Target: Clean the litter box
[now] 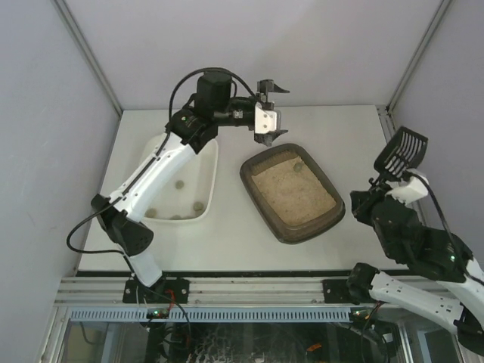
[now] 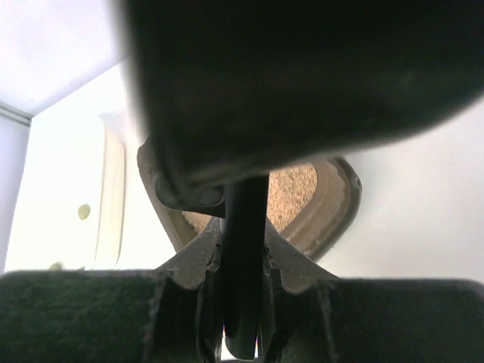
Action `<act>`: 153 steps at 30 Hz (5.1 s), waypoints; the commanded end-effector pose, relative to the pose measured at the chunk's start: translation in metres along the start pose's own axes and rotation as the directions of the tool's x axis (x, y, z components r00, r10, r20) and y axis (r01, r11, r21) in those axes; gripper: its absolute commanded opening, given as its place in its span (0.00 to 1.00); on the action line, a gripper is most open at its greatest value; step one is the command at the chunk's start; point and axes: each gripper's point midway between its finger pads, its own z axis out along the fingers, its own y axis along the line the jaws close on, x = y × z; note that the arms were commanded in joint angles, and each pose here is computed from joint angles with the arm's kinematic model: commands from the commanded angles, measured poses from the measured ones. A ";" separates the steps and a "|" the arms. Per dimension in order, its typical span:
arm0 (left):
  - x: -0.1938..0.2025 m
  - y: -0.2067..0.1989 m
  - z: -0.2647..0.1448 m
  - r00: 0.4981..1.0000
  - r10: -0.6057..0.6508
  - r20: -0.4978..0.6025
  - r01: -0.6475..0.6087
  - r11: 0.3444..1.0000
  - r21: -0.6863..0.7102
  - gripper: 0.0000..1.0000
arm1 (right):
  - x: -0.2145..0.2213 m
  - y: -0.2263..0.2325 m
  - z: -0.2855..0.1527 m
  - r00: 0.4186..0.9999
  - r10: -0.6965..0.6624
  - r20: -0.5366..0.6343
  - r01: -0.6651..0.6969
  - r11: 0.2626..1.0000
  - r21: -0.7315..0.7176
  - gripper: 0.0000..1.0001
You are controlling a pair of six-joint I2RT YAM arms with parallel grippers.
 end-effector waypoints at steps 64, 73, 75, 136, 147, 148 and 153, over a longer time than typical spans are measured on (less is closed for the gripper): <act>0.221 -0.174 -0.261 -0.238 -0.433 0.869 -0.011 -0.894 -0.449 0.46 | 0.232 0.070 0.093 -0.070 -0.253 -0.965 0.245 0.933 -0.263 0.00; 0.225 -0.179 -0.258 -0.251 -0.434 0.865 -0.024 -0.891 -0.454 0.43 | 0.255 0.077 0.056 -0.173 -0.284 -0.943 0.225 0.921 -0.318 0.00; 0.226 -0.179 -0.258 -0.255 -0.433 0.864 -0.024 -0.891 -0.454 0.41 | 0.261 0.078 0.048 -0.201 -0.289 -0.936 0.233 0.914 -0.332 0.00; 0.159 -0.082 -0.206 -0.082 -0.937 0.338 0.537 -0.327 -0.777 0.62 | 0.229 0.144 0.066 0.445 -0.223 -0.867 -0.551 0.695 -0.461 0.00; 0.184 -0.131 -0.277 -0.094 -0.927 0.364 0.350 -0.373 -0.860 0.60 | 0.234 0.130 0.032 0.581 -0.172 -0.796 -0.650 0.490 -0.581 0.00; 0.187 -0.137 -0.281 -0.093 -0.930 0.356 0.329 -0.366 -0.870 0.60 | 0.238 0.125 0.035 0.592 -0.151 -0.791 -0.639 0.510 -0.576 0.00; 0.198 -0.159 -0.291 -0.090 -0.931 0.352 0.265 -0.364 -0.893 0.60 | 0.240 0.137 0.017 0.586 -0.265 -0.766 -0.605 0.486 -0.631 0.00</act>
